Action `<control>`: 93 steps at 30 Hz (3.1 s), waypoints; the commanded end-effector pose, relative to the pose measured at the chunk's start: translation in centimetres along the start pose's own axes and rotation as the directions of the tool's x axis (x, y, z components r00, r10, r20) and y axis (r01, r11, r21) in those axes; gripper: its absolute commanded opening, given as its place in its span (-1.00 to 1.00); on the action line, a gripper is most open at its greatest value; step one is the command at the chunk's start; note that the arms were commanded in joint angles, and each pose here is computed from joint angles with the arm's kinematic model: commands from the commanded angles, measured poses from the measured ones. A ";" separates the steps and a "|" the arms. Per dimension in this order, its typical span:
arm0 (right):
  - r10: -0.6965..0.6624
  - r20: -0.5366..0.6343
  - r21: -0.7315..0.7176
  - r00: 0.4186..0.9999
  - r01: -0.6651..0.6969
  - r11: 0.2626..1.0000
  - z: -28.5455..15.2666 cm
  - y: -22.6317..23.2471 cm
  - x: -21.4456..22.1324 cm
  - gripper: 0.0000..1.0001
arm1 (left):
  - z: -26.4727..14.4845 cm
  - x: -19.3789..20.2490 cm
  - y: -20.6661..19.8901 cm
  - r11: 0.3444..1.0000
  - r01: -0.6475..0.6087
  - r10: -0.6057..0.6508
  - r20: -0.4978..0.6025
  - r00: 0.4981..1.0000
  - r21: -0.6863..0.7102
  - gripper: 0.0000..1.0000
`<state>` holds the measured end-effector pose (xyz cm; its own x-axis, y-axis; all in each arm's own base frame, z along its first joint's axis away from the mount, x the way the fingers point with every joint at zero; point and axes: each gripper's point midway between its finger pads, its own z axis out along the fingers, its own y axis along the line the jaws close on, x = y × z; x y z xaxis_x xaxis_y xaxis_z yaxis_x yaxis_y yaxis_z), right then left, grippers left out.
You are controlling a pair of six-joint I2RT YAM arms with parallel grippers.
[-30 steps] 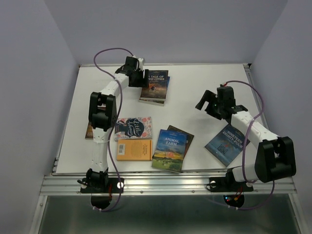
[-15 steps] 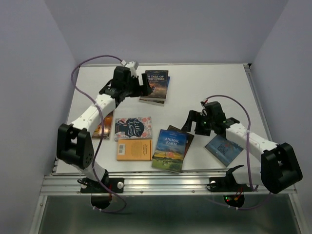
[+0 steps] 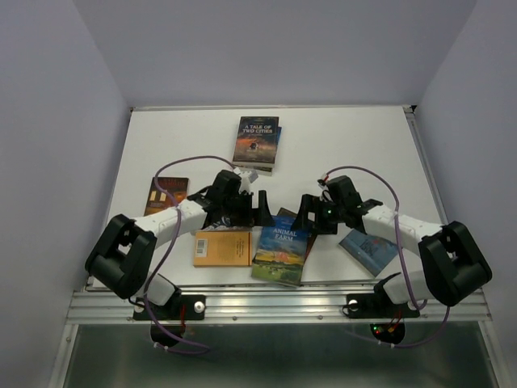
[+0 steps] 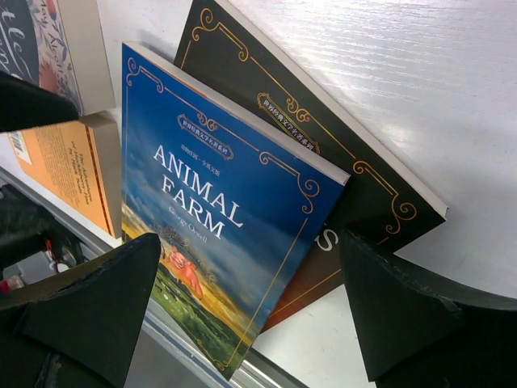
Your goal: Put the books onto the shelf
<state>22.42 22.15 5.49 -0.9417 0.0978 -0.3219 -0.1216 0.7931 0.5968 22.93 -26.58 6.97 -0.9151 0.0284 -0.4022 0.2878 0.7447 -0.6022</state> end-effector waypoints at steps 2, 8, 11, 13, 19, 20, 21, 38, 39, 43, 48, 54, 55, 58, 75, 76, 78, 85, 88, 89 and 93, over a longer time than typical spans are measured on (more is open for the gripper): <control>0.041 -0.051 -0.003 0.998 -0.041 0.999 1.1 -0.6 1.7 0.94 | 0.3 1.4 -2.7 0.991 -0.030 0.036 -0.043 0.998 0.130 0.96; 0.075 -0.074 -0.003 0.994 -0.076 0.997 1.4 -0.7 2.6 0.73 | 2.2 3.5 -2.7 0.991 -0.045 0.061 -0.127 0.990 0.125 0.76; 0.081 -0.081 -0.014 0.993 -0.083 0.996 1.3 -0.3 2.8 0.50 | 2.9 4.7 -0.6 0.999 -0.031 0.032 -0.164 0.986 0.011 0.69; 0.092 -0.082 -0.008 0.992 -0.093 0.996 1.3 -0.5 3.1 0.36 | 3.3 5.7 1.0 0.997 -0.011 -0.003 -0.182 0.983 -0.074 0.59; 0.118 -0.115 0.011 0.986 -0.118 0.993 1.4 -1.1 4.5 0.24 | 3.0 5.9 2.5 0.982 -0.005 -0.028 -0.172 0.985 -0.189 0.52; 0.124 -0.117 0.013 0.985 -0.123 0.992 1.5 -1.2 4.6 0.23 | 3.0 5.5 2.5 0.981 -0.011 -0.022 -0.161 0.987 -0.196 0.52; 0.128 -0.116 0.019 0.985 -0.127 0.992 1.5 -1.3 4.6 0.23 | 3.0 5.3 2.5 0.981 -0.015 -0.015 -0.155 0.988 -0.195 0.50; 0.161 -0.161 0.006 0.974 -0.163 0.987 1.8 -1.5 5.9 -0.02 | 2.2 2.8 -6.1 0.975 -0.012 0.030 -0.078 0.996 0.221 -0.17; 0.164 -0.164 0.007 0.973 -0.165 0.986 1.9 -1.5 6.0 -0.02 | 2.1 2.8 -6.6 0.969 -0.011 0.031 -0.076 0.997 0.246 -0.16; 0.163 -0.170 0.003 0.972 -0.165 0.986 1.9 -1.6 6.2 -0.09 | 1.0 2.3 -8.5 0.939 -0.045 0.063 -0.044 0.997 0.340 -0.17; 0.174 -0.174 0.010 0.969 -0.175 0.984 1.9 -1.8 6.5 -0.11 | -0.3 1.2 -9.6 0.926 -0.084 0.082 0.021 0.996 0.369 -0.14; 0.171 -0.173 0.009 0.970 -0.172 0.985 1.9 -1.9 6.6 -0.24 | -0.1 1.0 -10.1 0.915 -0.094 0.098 0.011 0.995 0.392 -0.13; 0.171 -0.173 0.009 0.970 -0.172 0.985 1.9 -1.9 6.6 -0.24 | 0.0 1.2 -10.2 0.910 -0.095 0.101 0.005 0.995 0.403 -0.13; 0.168 -0.173 0.002 0.970 -0.171 0.985 1.9 -1.7 6.6 -0.23 | -0.2 0.8 -10.8 0.899 -0.112 0.115 0.020 0.993 0.424 -0.13; 0.162 -0.146 0.002 0.976 -0.164 0.986 1.4 -1.6 6.3 -0.21 | 1.6 0.3 -8.7 0.952 -0.071 0.079 -0.013 0.997 0.299 -1.00; 0.163 -0.130 0.018 0.978 -0.163 0.987 1.4 -1.9 6.0 -0.16 | 1.7 -0.1 -7.9 0.969 -0.064 0.065 0.003 0.998 0.238 -1.00; 0.158 -0.097 0.043 0.983 -0.154 0.987 1.1 -2.2 5.5 -0.05 | 1.2 -1.3 -7.6 0.980 -0.072 0.064 0.051 0.997 0.185 -1.00; 0.097 0.046 0.076 0.994 -0.101 0.992 -0.1 -1.5 1.8 0.85 | -1.1 -6.1 -8.3 0.980 -0.150 0.119 0.222 0.968 0.127 -1.00; 0.084 0.131 0.102 0.988 -0.097 0.990 -1.2 -0.9 -0.6 0.96 | -2.8 -9.4 -8.3 0.981 -0.181 0.151 0.326 0.933 0.063 -1.00; 0.085 0.189 0.139 0.978 -0.113 0.984 -1.8 -1.1 -1.9 0.98 | -3.6 -10.6 -8.5 0.976 -0.210 0.179 0.360 0.916 0.050 -1.00; 0.051 0.339 0.165 0.939 -0.113 0.980 -4.0 -0.7 -4.9 1.00 | -5.4 -13.8 -8.5 0.955 -0.297 0.267 0.426 0.864 0.002 -1.00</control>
<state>23.19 20.45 6.25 -0.8845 0.2706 -0.3800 0.0180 0.8338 0.5518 27.96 -30.77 15.55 -0.7686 -0.0360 -0.6388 0.4426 0.6910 -0.5715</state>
